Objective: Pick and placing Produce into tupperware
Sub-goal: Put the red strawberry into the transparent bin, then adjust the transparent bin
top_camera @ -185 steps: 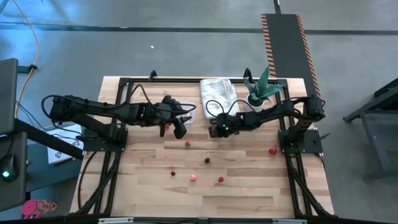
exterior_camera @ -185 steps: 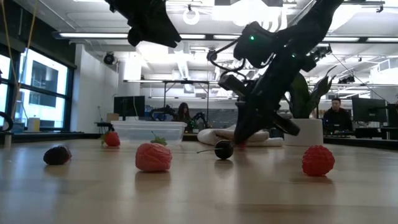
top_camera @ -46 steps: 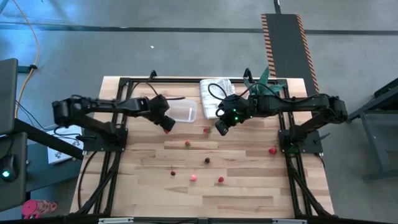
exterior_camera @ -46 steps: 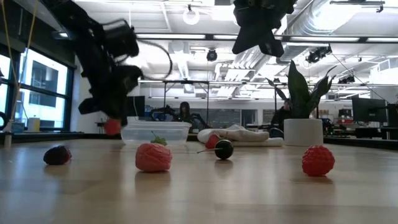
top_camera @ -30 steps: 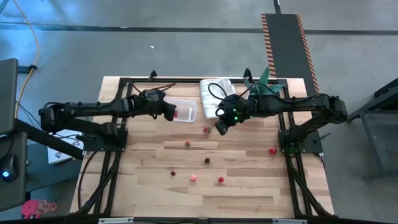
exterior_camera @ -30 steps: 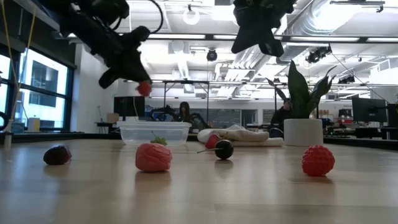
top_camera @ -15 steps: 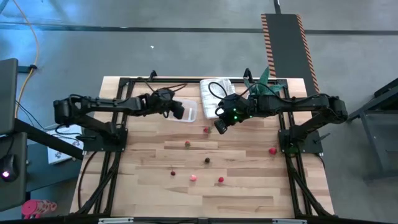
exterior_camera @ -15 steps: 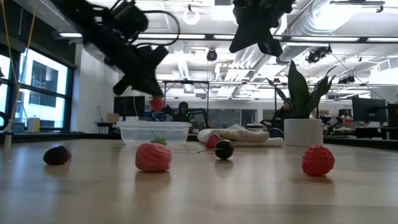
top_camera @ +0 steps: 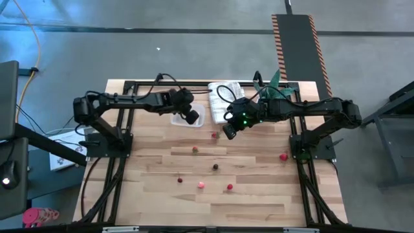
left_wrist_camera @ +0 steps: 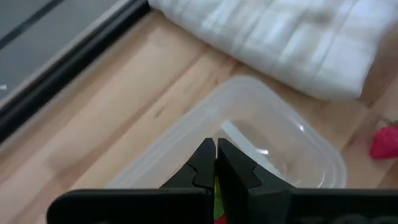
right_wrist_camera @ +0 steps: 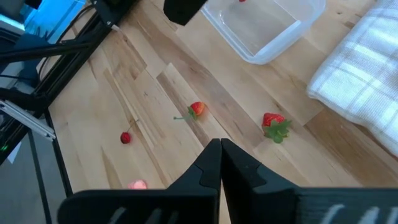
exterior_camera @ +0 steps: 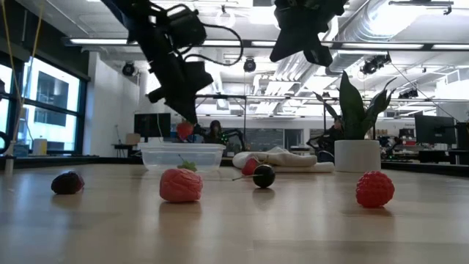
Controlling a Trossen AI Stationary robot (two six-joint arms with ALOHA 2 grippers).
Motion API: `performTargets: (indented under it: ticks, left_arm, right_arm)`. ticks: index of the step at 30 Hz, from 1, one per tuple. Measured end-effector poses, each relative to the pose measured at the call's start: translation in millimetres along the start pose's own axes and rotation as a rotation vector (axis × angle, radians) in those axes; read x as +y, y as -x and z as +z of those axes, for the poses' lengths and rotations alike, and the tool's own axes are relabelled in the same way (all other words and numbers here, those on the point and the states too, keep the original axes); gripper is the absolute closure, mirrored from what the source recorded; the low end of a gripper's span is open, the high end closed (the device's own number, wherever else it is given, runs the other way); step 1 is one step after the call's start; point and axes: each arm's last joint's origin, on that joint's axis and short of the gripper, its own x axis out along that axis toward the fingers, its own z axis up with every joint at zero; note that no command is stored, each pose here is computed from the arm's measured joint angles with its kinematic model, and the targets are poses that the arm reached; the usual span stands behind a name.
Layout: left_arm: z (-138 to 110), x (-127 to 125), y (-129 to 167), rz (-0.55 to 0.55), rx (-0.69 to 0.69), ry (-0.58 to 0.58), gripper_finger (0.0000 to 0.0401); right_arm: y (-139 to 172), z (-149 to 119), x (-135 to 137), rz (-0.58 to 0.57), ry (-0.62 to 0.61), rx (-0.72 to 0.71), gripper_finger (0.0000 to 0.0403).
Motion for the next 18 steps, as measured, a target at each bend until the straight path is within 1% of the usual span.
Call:
performTargets:
  ticks: [4, 7, 10, 16, 18]
  left_arm:
    - [-2.4, -1.4, -3.8, -0.027, 0.029, -0.001, 0.0400]
    - [-2.3, -1.6, -3.8, -0.032, 0.029, 0.012, 0.0387]
    - [-2.2, -1.6, -3.7, -0.032, 0.028, 0.015, 0.0358]
    - [-2.1, -1.5, -3.2, -0.031, 0.026, 0.034, 0.0288]
    - [-0.7, -0.2, 0.8, -0.019, 0.010, 0.055, 0.0274]
  right_arm:
    - [0.0, -0.2, 0.1, 0.000, 0.008, 0.001, 0.0402]
    - [0.0, -0.3, 0.1, 0.000, 0.010, 0.002, 0.0402]
    - [0.0, -0.4, 0.0, -0.001, 0.016, 0.003, 0.0402]
    - [0.0, -1.0, -0.2, -0.004, 0.019, 0.008, 0.0402]
    - [0.0, -1.2, -0.4, -0.006, 0.019, 0.011, 0.0402]
